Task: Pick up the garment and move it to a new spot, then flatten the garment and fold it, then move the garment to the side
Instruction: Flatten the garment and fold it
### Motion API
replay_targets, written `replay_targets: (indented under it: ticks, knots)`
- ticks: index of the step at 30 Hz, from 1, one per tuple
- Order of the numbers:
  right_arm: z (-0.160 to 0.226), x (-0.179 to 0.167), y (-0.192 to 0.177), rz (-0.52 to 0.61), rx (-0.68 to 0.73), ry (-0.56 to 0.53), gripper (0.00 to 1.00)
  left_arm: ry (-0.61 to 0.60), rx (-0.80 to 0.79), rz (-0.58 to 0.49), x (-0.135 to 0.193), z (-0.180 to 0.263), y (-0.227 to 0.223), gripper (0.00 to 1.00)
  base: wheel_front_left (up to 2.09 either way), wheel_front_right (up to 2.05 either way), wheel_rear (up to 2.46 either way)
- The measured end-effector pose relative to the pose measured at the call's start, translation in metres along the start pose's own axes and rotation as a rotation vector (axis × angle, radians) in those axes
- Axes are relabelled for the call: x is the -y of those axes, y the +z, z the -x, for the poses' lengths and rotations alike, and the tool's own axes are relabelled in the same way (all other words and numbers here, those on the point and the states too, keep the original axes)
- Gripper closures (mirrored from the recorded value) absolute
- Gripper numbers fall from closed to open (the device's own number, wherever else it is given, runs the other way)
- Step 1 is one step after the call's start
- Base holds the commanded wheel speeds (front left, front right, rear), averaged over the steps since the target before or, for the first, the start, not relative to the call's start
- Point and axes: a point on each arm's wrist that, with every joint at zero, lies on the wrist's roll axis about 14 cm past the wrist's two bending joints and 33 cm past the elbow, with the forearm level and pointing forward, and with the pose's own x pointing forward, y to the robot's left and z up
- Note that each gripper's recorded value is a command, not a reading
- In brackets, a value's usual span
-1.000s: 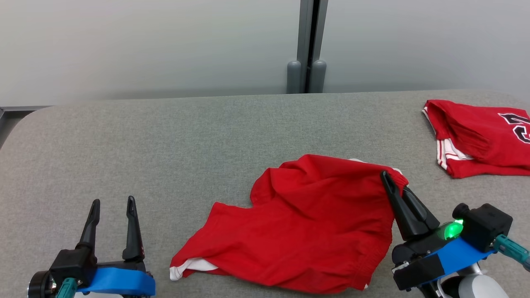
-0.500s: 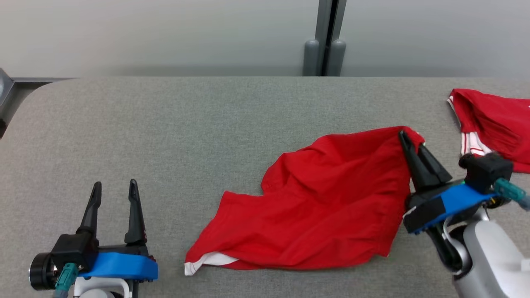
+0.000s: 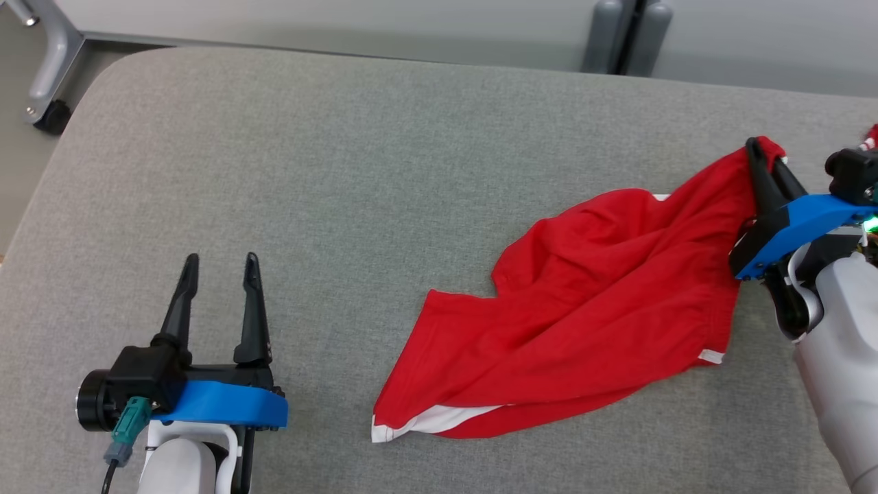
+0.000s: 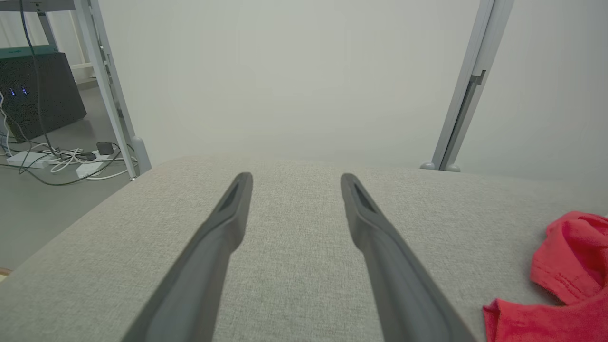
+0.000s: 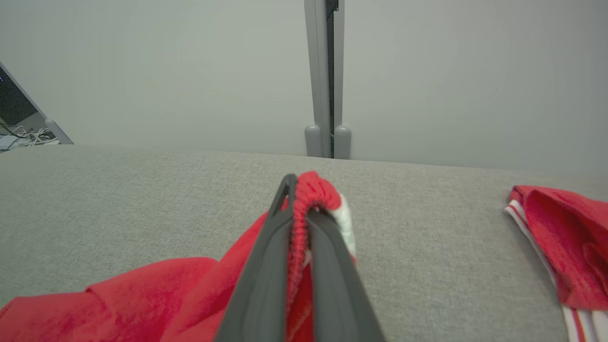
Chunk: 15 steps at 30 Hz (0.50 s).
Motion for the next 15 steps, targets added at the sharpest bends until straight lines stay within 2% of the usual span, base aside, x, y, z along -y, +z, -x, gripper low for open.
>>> replay_targets:
  ticks: [2,3,4,5,10,15]
  knots:
    - [-0.006,0.003,-0.011,-0.004,-0.039,-0.016,1.00,0.004,-0.010,0.000,-0.001,0.001,-0.003,0.00,0.00,0.00,0.00]
    - [-0.008,0.003,-0.018,-0.005,-0.063,-0.019,0.76,0.007,-0.014,0.002,-0.002,0.001,-0.004,0.00,0.00,0.00,0.00]
    - [-0.007,0.003,-0.026,-0.005,-0.089,-0.023,0.76,0.009,-0.017,0.002,-0.002,0.001,-0.006,0.00,0.00,0.00,0.00]
    - [-0.006,0.002,-0.033,-0.007,-0.111,-0.027,0.00,0.008,-0.020,0.003,-0.001,0.000,-0.007,0.00,0.00,0.00,0.00]
    - [0.002,-0.007,-0.038,-0.007,-0.114,-0.009,0.00,-0.012,-0.018,0.008,0.007,-0.004,-0.007,0.00,0.00,0.00,0.00]
    - [0.024,0.002,-0.038,-0.030,-0.086,-0.027,0.00,-0.040,-0.004,0.007,0.016,-0.008,-0.003,0.00,0.00,0.00,0.00]
